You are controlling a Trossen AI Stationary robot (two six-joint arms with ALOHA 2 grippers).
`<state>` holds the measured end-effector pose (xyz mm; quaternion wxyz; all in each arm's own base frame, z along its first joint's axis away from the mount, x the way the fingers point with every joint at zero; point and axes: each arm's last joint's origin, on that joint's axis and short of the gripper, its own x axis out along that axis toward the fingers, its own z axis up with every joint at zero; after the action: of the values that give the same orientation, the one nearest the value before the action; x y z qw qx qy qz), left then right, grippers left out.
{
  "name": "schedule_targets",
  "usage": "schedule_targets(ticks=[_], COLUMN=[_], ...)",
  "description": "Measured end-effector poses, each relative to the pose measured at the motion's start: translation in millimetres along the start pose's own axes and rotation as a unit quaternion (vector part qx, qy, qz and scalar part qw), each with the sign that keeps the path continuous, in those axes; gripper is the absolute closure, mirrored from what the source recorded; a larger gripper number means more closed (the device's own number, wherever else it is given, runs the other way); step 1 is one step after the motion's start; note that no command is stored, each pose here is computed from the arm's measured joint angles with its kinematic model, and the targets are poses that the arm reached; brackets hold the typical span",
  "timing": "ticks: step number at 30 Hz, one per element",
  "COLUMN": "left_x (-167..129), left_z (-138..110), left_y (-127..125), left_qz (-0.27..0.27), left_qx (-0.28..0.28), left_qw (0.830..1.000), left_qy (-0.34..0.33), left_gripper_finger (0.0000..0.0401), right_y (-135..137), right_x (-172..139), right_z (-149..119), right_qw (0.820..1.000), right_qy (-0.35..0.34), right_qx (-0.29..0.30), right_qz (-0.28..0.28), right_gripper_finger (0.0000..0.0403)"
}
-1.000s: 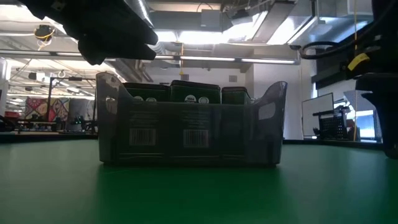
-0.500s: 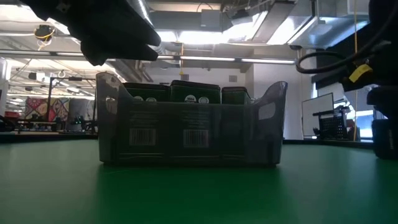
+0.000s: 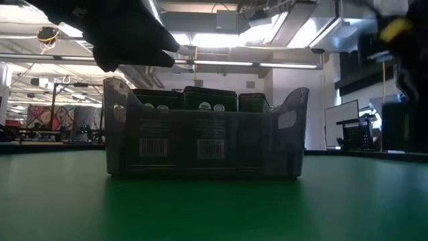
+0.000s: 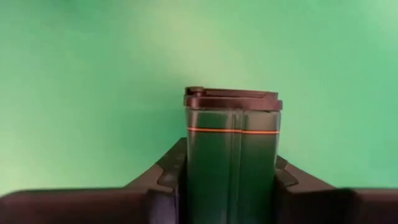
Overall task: Sort spices by type
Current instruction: Put the black seasoning can into the bottom gray bin
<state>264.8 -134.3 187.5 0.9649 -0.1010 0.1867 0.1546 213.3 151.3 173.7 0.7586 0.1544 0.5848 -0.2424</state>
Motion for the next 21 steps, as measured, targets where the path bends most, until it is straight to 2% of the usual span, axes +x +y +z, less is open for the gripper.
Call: schedule_targets(ticks=[4, 9, 15, 17, 21], left_x=[4, 6, 5, 7, 11], left_z=[3, 5, 7, 8, 11], left_y=[4, 6, 3, 4, 7], left_qz=[0.007, 0.012, -0.016, -0.018, -0.027], left_qx=[-0.015, -0.023, -0.037, -0.041, -0.042], left_qw=[1.0, 1.0, 0.999, 0.999, 0.999], left_qy=[-0.005, -0.007, -0.007, -0.008, -0.006], left_gripper_finger=[0.0218, 0.0218, 0.0214, 0.0197, 0.0137], right_y=[22, 40, 49, 50, 52], right_x=[-7, -9, -9, -11, -13], right_z=[2, 0, 3, 5, 9], right_qw=[0.993, 0.968, 0.946, 0.94, 0.931], right_qy=[-0.067, -0.148, -0.212, -0.228, -0.257], right_qx=[-0.055, -0.114, -0.13, -0.142, -0.156], right_qz=[0.083, 0.165, 0.209, 0.211, 0.208], right_gripper_finger=[0.0283, 0.0287, 0.0285, 0.0284, 0.0287])
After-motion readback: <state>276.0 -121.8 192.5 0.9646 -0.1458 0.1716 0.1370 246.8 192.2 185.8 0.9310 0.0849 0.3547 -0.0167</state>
